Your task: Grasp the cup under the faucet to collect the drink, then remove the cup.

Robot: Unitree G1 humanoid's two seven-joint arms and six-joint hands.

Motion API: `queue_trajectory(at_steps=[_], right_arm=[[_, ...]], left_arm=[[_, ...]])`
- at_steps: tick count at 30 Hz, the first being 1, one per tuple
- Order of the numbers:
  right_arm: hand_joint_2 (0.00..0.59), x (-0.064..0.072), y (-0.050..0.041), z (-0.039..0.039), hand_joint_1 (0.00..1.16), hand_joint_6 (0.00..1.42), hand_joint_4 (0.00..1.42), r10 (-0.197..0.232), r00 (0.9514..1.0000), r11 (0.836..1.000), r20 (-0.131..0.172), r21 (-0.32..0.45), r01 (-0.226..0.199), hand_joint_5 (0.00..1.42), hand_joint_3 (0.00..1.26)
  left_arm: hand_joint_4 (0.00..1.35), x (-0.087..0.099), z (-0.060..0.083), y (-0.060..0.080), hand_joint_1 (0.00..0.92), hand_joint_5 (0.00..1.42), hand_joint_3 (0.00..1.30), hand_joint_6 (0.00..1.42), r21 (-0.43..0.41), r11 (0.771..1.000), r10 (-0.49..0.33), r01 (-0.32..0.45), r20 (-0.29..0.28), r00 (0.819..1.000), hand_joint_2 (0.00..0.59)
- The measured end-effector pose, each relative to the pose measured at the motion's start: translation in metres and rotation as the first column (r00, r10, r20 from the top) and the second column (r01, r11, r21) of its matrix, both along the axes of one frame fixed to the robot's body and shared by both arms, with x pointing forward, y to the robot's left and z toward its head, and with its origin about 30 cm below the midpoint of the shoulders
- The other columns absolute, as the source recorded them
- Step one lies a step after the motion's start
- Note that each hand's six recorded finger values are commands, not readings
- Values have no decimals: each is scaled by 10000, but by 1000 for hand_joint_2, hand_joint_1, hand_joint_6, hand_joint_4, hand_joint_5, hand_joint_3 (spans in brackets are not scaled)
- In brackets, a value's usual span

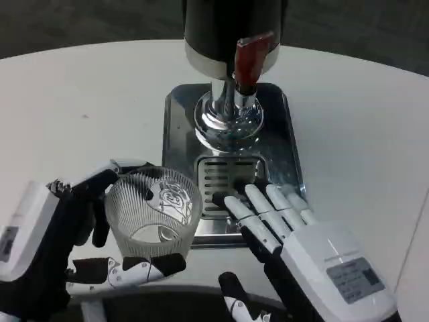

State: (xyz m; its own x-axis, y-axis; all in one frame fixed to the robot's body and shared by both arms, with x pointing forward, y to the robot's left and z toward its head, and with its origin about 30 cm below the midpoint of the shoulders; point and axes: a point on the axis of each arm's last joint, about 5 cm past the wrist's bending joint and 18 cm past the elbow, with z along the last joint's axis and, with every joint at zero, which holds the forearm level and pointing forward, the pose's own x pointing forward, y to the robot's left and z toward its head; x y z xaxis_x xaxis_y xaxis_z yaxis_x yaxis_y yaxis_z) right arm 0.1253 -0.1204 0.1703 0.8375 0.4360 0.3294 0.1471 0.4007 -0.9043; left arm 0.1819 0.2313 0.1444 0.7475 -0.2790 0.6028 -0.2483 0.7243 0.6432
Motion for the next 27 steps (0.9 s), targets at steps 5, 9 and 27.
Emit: queue_trajectory(at_steps=[5, 9, 27], right_arm=[[536, -15, -6, 20, 502, 1, 22, -110, 9999, 9999, 66, 91, 110, 0, 108], [524, -23, 4, 25, 513, 14, 22, -203, 9998, 9996, 5, 205, 203, 0, 115], [517, -139, -2, 35, 520, 30, 49, -854, 9961, 9951, -200, 486, 863, 3, 130]], left_arm=[[1089, 129, 21, -21, 632, 1251, 997, 1424, -160, 9999, 14, -11, 174, 9998, 73], [1089, 280, 38, -44, 632, 1251, 997, 1424, -252, 9994, 238, -228, 392, 9989, 73], [1089, 818, 37, -126, 627, 1251, 988, 1416, -432, 9975, 573, -553, 475, 9972, 67]])
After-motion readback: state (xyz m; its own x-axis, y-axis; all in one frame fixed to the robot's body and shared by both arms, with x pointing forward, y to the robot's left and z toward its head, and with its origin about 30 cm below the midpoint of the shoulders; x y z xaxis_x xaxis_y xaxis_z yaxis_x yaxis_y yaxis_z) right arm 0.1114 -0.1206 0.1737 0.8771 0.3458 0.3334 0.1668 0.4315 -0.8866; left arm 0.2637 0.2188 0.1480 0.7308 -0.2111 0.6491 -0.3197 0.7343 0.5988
